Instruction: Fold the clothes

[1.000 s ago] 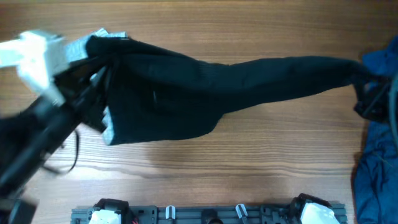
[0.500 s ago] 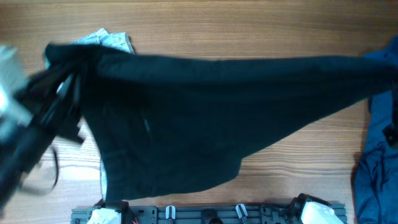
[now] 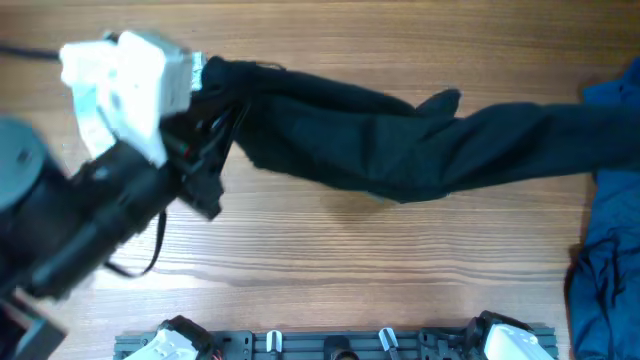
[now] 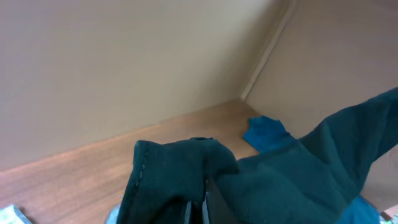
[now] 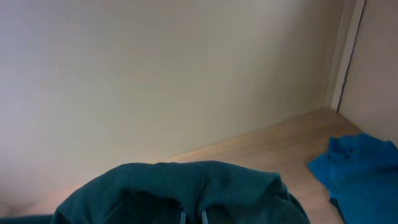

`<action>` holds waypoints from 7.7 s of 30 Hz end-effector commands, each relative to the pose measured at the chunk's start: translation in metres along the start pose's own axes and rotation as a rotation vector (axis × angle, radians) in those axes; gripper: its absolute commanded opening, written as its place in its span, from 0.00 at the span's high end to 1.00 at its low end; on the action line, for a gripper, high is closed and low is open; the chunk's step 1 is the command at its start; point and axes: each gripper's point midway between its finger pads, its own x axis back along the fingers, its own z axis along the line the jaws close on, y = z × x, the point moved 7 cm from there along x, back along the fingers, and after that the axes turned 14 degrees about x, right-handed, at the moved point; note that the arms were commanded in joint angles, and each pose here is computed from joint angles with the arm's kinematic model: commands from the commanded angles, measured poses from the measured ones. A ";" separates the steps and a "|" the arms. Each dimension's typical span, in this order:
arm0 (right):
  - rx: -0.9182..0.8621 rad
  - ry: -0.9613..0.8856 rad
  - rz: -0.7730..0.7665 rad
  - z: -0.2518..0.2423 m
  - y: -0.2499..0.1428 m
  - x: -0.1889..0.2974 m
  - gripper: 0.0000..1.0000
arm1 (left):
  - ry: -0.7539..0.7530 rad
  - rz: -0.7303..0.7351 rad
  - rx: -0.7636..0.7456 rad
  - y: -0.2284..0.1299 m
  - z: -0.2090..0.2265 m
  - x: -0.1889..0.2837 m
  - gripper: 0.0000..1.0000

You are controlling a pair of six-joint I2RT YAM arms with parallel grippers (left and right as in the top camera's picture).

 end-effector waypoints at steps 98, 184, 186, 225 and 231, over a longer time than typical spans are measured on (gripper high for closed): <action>0.020 -0.086 1.164 -0.058 -0.304 -0.300 0.02 | 0.622 0.750 0.678 -0.224 0.346 -0.159 0.92; -0.380 0.271 0.782 -0.062 -0.413 -0.410 0.94 | 0.866 0.946 0.579 -0.278 0.328 -0.177 0.96; -0.352 0.371 0.725 -0.061 -0.385 -0.414 0.58 | 0.871 0.941 0.587 -0.277 0.330 -0.175 0.96; -0.309 -0.293 1.133 -0.118 -0.373 -0.303 0.85 | 0.844 0.915 0.611 -0.275 0.330 -0.180 0.70; -0.392 0.015 1.336 -0.084 -0.398 -0.269 0.28 | 0.811 0.923 0.630 -0.276 0.327 -0.182 0.38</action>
